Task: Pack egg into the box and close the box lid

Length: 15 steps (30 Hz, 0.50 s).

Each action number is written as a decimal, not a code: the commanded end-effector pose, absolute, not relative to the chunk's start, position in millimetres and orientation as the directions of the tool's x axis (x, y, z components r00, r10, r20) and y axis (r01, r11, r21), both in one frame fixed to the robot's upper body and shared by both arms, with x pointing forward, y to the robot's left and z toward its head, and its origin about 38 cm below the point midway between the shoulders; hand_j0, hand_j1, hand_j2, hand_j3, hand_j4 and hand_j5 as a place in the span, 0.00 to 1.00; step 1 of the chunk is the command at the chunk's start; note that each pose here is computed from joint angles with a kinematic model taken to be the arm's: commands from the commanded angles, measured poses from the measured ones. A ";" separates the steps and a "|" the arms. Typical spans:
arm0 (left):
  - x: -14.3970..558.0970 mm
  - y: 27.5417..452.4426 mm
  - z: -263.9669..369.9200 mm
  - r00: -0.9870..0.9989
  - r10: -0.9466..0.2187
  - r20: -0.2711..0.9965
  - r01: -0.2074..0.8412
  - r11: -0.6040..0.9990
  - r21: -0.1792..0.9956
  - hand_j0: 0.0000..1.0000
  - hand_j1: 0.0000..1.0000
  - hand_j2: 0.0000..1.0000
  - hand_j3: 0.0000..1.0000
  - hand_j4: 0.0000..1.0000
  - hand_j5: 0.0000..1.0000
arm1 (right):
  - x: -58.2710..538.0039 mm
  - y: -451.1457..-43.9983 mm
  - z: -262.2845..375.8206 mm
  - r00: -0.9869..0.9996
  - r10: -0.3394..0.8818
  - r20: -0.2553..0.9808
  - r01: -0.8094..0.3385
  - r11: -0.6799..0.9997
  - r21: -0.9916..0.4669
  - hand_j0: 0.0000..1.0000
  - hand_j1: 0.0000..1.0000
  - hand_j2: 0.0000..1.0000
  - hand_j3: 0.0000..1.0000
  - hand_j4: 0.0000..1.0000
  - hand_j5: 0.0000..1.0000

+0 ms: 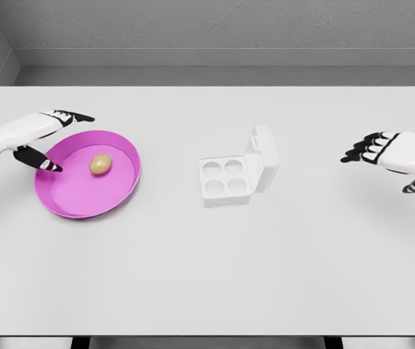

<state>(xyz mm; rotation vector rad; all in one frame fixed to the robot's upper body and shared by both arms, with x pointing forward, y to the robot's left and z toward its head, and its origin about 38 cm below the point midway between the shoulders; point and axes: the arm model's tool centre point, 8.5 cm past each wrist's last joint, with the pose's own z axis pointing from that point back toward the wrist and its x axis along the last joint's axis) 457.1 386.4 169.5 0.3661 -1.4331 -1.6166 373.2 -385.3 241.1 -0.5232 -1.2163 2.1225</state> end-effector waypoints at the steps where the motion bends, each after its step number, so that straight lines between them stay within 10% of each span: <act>1: 456.8 384.8 164.4 -0.534 -0.773 0.342 0.440 0.092 0.893 1.00 1.00 1.00 1.00 1.00 1.00 | 372.5 -383.6 242.0 -0.726 0.687 -0.027 -0.322 -0.375 -0.870 1.00 1.00 1.00 1.00 1.00 1.00; 15: 452.4 347.4 141.6 -0.618 -0.727 0.300 0.522 -0.094 0.848 1.00 1.00 1.00 1.00 1.00 1.00 | 397.0 -366.1 233.1 -0.740 0.671 -0.047 -0.308 -0.400 -0.863 1.00 1.00 1.00 1.00 1.00 1.00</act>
